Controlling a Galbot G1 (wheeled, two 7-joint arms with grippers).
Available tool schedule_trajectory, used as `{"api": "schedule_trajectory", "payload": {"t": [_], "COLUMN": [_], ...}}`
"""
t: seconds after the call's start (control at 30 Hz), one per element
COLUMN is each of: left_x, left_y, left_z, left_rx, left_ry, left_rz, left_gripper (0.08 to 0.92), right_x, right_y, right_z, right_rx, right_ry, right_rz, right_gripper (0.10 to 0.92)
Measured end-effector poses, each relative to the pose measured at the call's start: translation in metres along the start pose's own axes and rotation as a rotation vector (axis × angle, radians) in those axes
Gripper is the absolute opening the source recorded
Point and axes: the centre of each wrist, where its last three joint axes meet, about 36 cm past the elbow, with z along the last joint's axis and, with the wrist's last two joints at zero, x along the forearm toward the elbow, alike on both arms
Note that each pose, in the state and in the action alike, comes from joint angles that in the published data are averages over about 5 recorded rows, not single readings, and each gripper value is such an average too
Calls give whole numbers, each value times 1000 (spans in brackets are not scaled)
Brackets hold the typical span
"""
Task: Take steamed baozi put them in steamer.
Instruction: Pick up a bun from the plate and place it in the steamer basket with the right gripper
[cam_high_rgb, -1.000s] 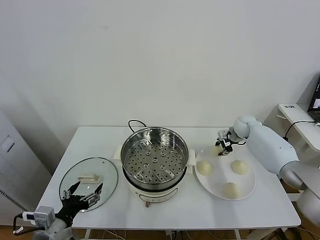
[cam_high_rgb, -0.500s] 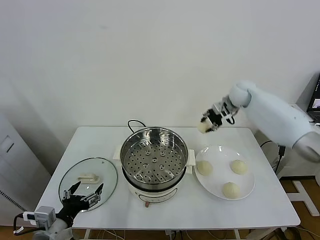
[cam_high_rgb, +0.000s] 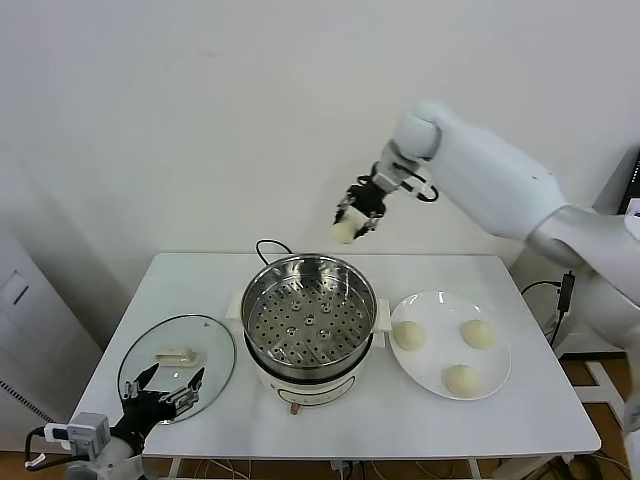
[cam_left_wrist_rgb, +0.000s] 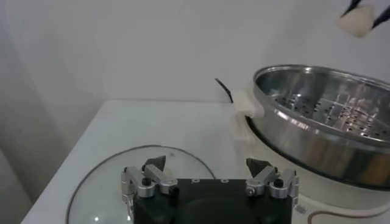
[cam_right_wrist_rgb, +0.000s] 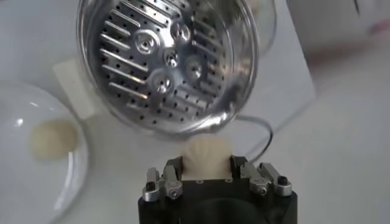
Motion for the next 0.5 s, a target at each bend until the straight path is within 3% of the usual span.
{"api": "schedule_trajectory", "payload": {"t": [0.5], "left_x": [-1], "left_y": [1], "left_z": [0], "left_rx": [-2], "left_ry": [1], "left_rz": [-2], "left_gripper": [823], "right_x": [-75], "right_y": [-32], "right_z": [-40], "right_rx": [208], "right_ry": [-36], "right_rz": [-143], "right_gripper": [492]}}
